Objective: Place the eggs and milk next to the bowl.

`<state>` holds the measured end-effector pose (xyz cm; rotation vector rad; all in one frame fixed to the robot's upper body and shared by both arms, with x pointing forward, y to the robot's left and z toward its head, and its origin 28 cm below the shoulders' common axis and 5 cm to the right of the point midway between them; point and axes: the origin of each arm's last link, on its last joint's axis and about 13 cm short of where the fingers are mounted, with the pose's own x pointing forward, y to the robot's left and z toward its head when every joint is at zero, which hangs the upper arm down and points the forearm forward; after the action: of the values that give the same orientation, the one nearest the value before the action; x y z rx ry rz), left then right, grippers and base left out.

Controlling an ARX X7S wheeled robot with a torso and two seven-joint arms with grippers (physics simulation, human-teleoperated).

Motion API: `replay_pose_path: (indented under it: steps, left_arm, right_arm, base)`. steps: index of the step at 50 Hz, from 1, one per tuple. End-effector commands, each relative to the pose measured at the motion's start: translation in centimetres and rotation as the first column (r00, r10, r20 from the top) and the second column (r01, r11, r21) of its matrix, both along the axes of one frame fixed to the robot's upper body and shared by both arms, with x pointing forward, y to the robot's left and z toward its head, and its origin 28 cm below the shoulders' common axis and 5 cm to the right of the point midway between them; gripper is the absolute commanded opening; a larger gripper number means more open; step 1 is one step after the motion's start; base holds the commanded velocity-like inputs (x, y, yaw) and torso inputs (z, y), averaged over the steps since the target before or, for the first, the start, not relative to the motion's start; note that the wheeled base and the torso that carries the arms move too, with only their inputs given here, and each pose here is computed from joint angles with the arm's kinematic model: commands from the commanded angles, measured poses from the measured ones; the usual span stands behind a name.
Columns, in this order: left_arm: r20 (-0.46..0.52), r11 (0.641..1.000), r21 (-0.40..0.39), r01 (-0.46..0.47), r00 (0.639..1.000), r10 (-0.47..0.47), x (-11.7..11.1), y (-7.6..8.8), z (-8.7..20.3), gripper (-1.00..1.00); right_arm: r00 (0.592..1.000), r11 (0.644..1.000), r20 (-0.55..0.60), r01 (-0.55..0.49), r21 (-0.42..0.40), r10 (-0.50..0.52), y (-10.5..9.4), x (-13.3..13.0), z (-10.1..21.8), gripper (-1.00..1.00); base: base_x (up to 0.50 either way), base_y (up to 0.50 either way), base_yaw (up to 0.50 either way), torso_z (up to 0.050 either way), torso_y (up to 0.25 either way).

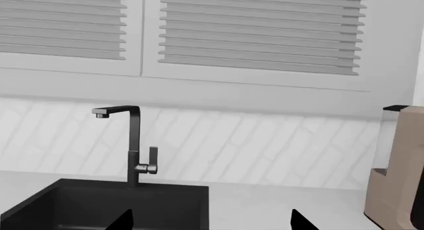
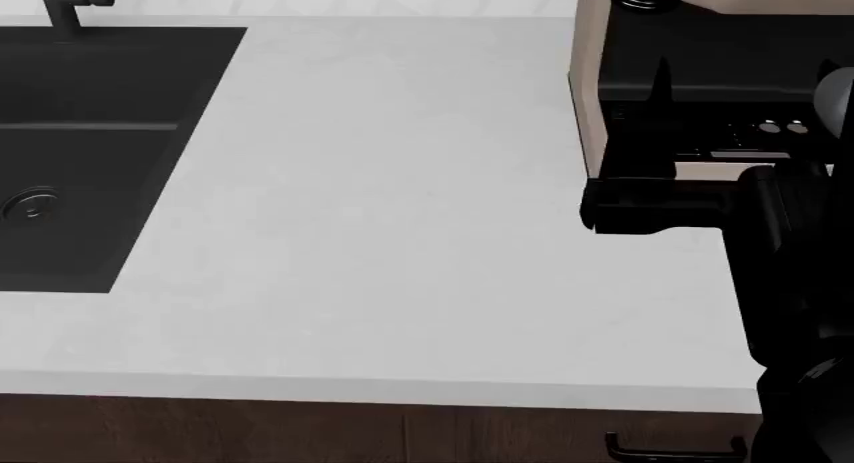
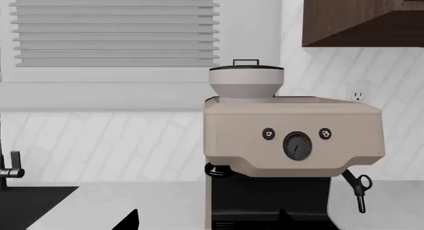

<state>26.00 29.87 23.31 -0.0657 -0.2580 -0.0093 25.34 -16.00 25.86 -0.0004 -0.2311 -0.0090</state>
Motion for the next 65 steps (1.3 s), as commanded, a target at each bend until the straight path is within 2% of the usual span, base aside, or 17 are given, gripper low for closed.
replay_pose_path:
  steps: [1, 65]
  left_arm:
    - [0.002, 1.0, -0.001, 0.001, 1.0, -0.001, 0.1, -0.01, -0.06, 1.0]
    - [-0.004, 1.0, 0.001, 0.008, 1.0, -0.008, 0.32, -0.38, -0.32, 1.0]
  right_arm:
    - [1.0, 1.0, 0.0, -0.002, -0.001, 0.002, 0.03, -0.02, 0.07, 1.0]
    - [1.0, 1.0, -0.014, -0.01, -0.004, 0.01, 0.05, -0.07, -0.21, 1.0]
  base:
    - [0.0, -0.5, 0.0, 0.0, 0.0]
    - [0.0, -0.5, 0.0, 0.0, 0.0]
